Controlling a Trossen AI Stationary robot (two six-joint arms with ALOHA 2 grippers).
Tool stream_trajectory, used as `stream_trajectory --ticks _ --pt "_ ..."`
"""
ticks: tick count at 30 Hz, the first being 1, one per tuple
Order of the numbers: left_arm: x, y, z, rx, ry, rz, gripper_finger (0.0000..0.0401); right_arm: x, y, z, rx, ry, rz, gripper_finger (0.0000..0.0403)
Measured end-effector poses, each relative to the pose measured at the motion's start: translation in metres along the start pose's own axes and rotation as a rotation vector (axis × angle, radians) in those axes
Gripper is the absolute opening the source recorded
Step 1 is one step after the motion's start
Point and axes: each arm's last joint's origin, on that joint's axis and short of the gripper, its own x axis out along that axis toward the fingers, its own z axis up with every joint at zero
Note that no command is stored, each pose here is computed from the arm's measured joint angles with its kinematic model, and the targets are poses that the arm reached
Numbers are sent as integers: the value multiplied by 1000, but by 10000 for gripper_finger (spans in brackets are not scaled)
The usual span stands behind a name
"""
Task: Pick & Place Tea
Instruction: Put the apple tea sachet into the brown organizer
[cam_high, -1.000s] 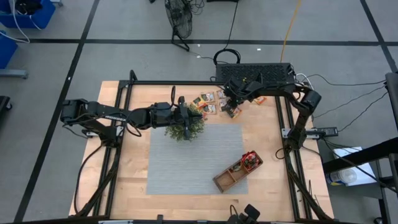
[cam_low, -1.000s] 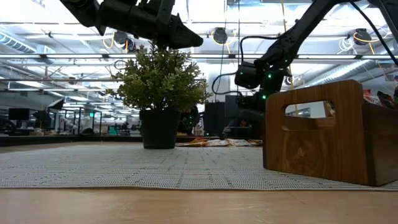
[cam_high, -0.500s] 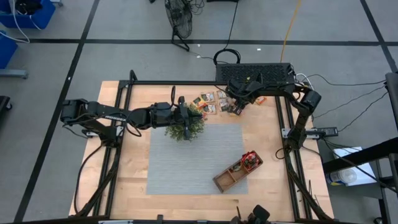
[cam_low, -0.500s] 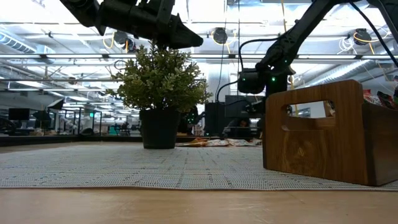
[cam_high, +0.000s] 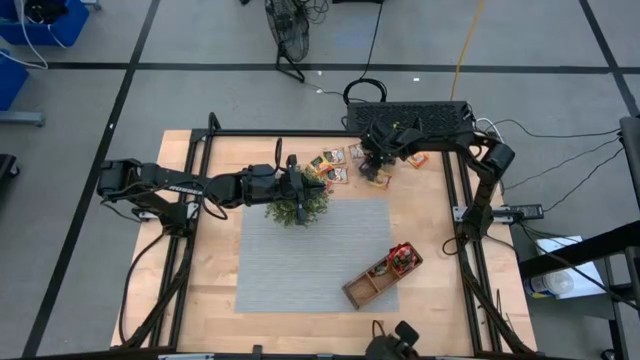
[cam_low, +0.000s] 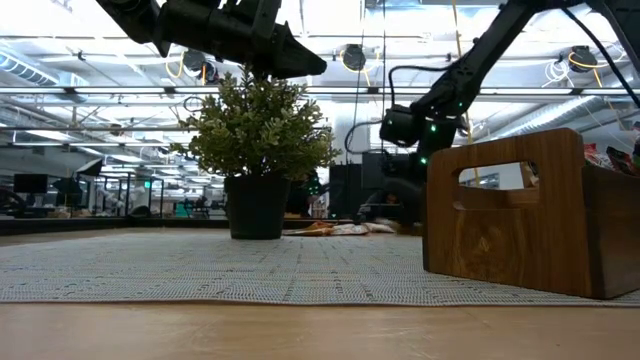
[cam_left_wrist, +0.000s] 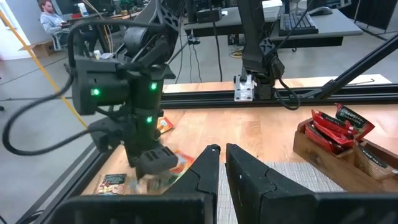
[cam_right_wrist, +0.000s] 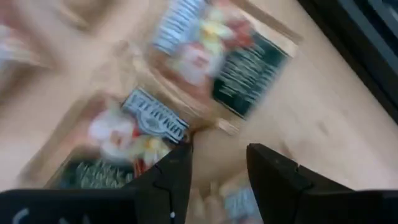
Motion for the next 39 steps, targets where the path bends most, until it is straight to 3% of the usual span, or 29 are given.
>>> stream_trajectory --ticks 6,13,25,33,39 --pt "0 0 0 0 0 0 35 4 -3 -8 -15 75 -65 141" --pt "0 0 0 0 0 0 35 -14 9 -22 -91 204 -126 141" --pt "0 0 0 0 0 0 35 -51 27 -13 -148 65 -4 141" --pt "0 0 0 0 0 0 35 -31 34 -14 -167 68 15 143" --pt "0 0 0 0 0 0 35 -4 38 -25 -186 111 79 169"
